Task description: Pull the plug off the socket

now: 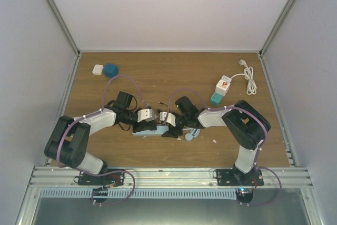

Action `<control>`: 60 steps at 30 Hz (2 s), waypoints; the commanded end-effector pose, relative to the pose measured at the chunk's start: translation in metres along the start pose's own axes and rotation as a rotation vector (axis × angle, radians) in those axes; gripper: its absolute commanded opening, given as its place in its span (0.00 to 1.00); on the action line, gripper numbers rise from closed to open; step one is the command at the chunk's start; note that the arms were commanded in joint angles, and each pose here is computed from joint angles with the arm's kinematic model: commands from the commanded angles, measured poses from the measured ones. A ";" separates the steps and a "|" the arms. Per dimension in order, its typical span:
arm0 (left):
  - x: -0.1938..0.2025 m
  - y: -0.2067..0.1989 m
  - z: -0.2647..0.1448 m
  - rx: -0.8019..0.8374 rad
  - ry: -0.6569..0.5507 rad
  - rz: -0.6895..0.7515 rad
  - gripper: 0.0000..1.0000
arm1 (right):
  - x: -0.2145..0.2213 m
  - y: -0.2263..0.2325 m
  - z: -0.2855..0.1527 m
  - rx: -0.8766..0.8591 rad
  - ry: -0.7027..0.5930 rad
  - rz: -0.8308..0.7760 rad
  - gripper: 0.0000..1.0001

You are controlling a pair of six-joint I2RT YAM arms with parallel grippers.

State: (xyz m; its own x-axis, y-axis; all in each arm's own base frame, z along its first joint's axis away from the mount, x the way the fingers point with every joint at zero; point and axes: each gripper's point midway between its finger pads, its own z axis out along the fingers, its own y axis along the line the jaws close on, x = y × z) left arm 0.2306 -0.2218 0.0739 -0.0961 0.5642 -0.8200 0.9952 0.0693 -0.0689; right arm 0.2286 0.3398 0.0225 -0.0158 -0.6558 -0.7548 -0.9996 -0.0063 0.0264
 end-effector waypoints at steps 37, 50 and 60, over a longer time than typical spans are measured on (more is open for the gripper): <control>-0.043 -0.016 -0.006 0.114 -0.115 0.018 0.25 | -0.004 0.008 0.026 -0.007 -0.020 -0.055 0.12; -0.024 -0.033 -0.001 -0.017 -0.060 0.289 0.25 | 0.001 0.007 0.029 -0.014 0.003 -0.038 0.05; -0.036 -0.028 -0.006 0.044 -0.118 0.112 0.25 | 0.007 0.003 0.029 0.011 0.028 -0.043 0.04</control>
State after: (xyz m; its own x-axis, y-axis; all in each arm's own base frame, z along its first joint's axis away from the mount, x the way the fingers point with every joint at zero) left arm 0.2157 -0.2254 0.0836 0.0494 0.5773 -0.8150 0.9959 0.0338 0.0843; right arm 0.2129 0.3698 0.0219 0.0519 -0.6029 -0.7961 -0.9961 -0.0882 0.0018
